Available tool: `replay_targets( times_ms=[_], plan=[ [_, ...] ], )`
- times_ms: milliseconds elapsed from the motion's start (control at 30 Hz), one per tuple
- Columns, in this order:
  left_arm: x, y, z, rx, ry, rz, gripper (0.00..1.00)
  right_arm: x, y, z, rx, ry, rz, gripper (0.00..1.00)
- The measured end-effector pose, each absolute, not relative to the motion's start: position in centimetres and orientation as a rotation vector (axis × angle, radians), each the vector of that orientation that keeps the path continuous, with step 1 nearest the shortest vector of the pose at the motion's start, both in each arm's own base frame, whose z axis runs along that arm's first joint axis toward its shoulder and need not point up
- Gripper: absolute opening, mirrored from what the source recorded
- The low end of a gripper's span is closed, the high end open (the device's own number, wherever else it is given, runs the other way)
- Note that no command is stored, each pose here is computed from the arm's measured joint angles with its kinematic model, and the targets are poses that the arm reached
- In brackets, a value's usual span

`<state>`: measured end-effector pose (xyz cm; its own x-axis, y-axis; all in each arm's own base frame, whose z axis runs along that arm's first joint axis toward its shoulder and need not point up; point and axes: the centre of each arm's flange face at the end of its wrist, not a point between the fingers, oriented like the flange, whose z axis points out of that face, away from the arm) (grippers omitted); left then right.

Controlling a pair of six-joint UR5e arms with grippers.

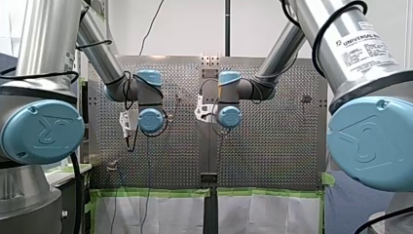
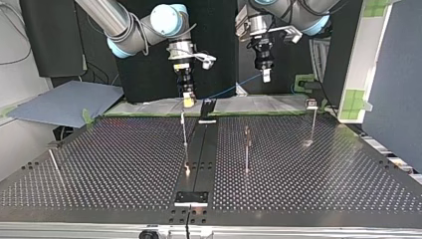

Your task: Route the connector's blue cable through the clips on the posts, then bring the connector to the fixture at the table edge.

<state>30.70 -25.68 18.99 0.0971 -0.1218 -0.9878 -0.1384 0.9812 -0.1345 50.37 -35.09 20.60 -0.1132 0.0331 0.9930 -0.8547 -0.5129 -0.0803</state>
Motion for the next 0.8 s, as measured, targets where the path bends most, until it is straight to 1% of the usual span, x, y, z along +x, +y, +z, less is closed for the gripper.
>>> replay_targets(
  times_ms=[133, 567, 800],
  plan=[
    [31.4, -25.5, 19.3, -0.217, 1.473, 0.014, 0.00, 50.3, -35.2, 21.5, 1.491, -0.924, 1.716, 0.00],
    [34.8, -24.9, 21.3, -0.236, 1.472, 0.040, 0.00, 50.6, -36.3, 22.7, 1.527, -0.894, 1.743, 0.00],
    [36.4, -24.4, 22.2, -0.240, 1.464, 0.042, 0.00, 50.5, -37.7, 23.7, 1.519, -0.888, 1.755, 0.00]
  ],
)
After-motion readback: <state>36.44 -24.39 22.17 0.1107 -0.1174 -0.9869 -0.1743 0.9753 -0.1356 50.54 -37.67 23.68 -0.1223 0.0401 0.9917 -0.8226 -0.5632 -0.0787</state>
